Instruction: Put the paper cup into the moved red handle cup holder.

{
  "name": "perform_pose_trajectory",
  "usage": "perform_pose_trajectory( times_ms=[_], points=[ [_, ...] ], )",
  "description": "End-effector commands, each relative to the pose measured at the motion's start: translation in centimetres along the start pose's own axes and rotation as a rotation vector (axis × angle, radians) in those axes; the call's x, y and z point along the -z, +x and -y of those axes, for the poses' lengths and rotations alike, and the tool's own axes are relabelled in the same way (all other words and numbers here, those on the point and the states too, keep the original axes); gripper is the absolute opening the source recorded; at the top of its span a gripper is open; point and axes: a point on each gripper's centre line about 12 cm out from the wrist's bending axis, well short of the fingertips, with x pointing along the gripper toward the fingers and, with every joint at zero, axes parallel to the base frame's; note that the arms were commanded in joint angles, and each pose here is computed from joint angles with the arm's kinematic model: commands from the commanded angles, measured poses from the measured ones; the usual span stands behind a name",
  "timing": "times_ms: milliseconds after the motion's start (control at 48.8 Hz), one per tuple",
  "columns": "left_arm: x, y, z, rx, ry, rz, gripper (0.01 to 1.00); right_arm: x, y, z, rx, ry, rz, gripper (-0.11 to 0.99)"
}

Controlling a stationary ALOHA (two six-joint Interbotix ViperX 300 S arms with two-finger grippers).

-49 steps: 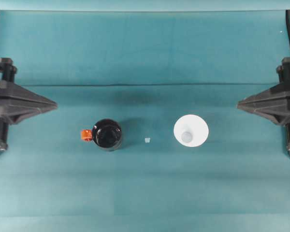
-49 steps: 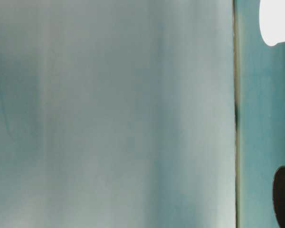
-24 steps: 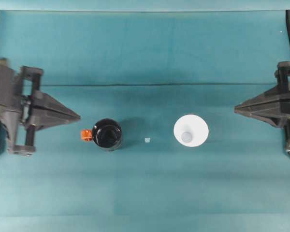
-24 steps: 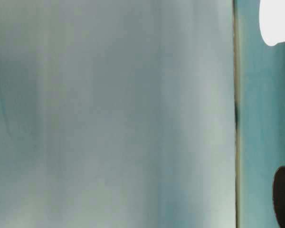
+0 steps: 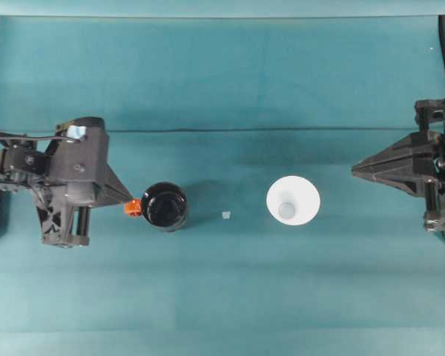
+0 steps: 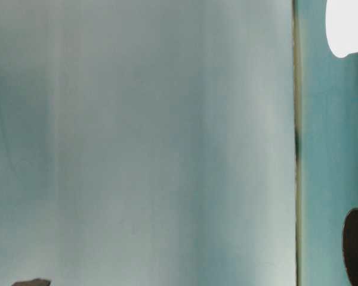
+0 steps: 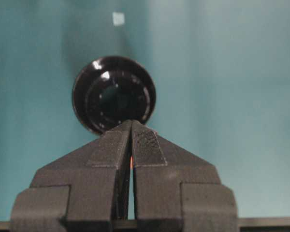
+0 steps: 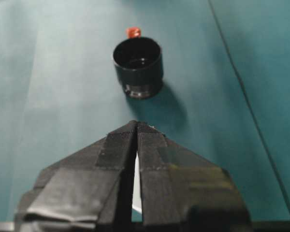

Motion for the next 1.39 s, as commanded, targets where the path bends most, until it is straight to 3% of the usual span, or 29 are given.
perform_pose_trajectory(
  times_ms=[0,143,533,615,717,820,881,1004,1230,1373],
  points=[
    [-0.9,-0.3,0.03,0.000,0.001,0.012,0.023,-0.9,0.0,-0.11,-0.002,0.013,0.021,-0.08],
    [-0.8,-0.1,0.06,-0.001,0.008,-0.003,0.023,-0.9,0.0,-0.11,-0.002,0.013,0.021,-0.08],
    [-0.2,0.4,-0.25,-0.007,-0.010,-0.051,0.046,-0.9,0.0,-0.08,-0.001,0.013,0.022,-0.08],
    [-0.1,0.8,-0.26,-0.008,-0.022,-0.057,0.171,-0.9,0.0,-0.04,0.001,0.014,0.022,-0.08],
    [-0.1,1.2,-0.29,-0.008,-0.026,-0.057,0.455,-0.9,0.0,-0.07,0.000,0.013,0.019,-0.08],
    [0.6,1.9,-0.56,-0.015,-0.042,-0.090,0.767,-0.8,0.0,-0.07,0.000,0.013,0.014,-0.08],
    [0.7,2.4,-0.57,-0.016,-0.041,-0.106,0.894,-0.8,0.0,-0.06,0.001,0.013,0.013,-0.08],
    [1.1,3.4,-0.70,-0.018,-0.044,-0.138,0.892,-0.8,0.0,-0.06,0.001,0.013,0.009,-0.08],
    [3.2,6.0,-1.16,-0.027,-0.055,-0.230,0.891,-0.8,0.0,-0.03,0.002,0.014,0.010,-0.08],
    [3.7,7.4,-1.17,-0.027,-0.057,-0.238,0.891,-0.8,0.0,-0.03,0.002,0.014,0.010,-0.08]
  ],
)
